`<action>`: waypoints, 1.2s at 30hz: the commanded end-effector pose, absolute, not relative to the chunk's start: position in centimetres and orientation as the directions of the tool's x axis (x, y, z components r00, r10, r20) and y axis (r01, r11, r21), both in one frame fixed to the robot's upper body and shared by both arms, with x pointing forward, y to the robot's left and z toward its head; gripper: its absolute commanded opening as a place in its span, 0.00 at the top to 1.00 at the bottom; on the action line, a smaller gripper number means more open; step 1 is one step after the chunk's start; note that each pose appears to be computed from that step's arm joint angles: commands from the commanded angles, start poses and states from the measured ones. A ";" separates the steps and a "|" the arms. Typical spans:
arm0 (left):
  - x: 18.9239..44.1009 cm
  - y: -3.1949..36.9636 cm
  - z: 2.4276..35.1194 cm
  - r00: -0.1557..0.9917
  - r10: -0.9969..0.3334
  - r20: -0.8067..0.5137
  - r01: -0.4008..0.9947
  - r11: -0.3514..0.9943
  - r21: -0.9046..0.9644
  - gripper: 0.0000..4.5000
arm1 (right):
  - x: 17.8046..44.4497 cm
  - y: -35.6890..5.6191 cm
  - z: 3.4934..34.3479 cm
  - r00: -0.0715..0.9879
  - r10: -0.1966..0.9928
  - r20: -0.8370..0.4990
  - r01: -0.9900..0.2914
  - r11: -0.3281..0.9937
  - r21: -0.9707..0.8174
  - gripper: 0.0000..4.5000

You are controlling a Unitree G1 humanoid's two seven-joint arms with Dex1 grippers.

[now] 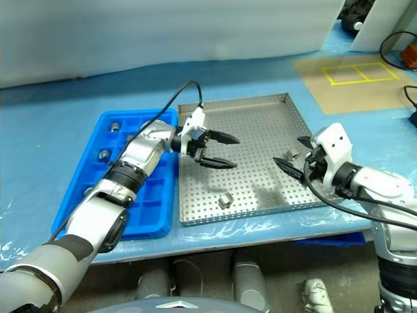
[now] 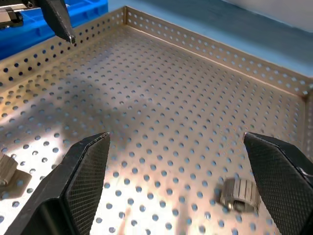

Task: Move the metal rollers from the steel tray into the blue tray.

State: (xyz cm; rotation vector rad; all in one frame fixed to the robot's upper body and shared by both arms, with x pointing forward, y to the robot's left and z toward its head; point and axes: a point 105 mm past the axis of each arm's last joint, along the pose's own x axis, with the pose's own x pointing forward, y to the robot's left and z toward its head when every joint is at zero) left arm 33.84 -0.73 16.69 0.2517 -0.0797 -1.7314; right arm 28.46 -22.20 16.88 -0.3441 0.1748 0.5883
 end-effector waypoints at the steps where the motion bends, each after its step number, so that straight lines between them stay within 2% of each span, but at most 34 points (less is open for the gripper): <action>1: 33.7 -0.4 17.8 -0.178 -0.977 -0.120 0.948 -0.203 0.245 0.18 | 27.4 -21.3 17.3 0.816 0.527 -0.236 -0.576 0.768 -0.280 0.00; 3: 33.6 0.2 17.9 -0.174 -0.978 -0.117 0.947 -0.199 0.251 0.18 | 26.8 -20.1 16.9 0.787 0.561 -0.255 -0.615 0.742 -0.265 0.00; 6: 33.0 2.2 17.6 -0.179 -0.973 -0.144 0.940 -0.213 0.268 0.18 | 26.1 -16.6 16.5 0.682 0.675 -0.282 -0.731 0.638 -0.242 0.00; 11: 32.0 4.9 17.8 -0.131 -0.978 -0.161 0.950 -0.170 0.261 0.18 | 27.4 -13.4 16.4 0.540 0.780 -0.316 -0.841 0.487 -0.235 0.00; 15: 30.8 6.3 18.1 -0.091 -0.982 -0.163 0.955 -0.133 0.267 0.18 | 28.1 -11.9 15.1 0.410 0.826 -0.386 -0.911 0.350 -0.218 0.00; 20: 29.5 7.5 18.3 -0.032 -0.987 -0.159 0.961 -0.074 0.266 0.18 | 28.9 -12.0 12.8 0.298 0.827 -0.477 -0.954 0.239 -0.181 0.00; 26: 27.3 9.2 17.7 -0.001 -0.978 -0.207 0.969 -0.052 0.242 0.18 | 29.1 -12.4 11.8 0.219 0.827 -0.517 -0.975 0.166 -0.148 0.00; 36: 27.0 10.1 17.3 0.058 -0.974 -0.221 0.973 0.006 0.229 0.18 | 27.4 -11.0 11.6 0.084 0.838 -0.539 -0.992 0.022 -0.121 0.00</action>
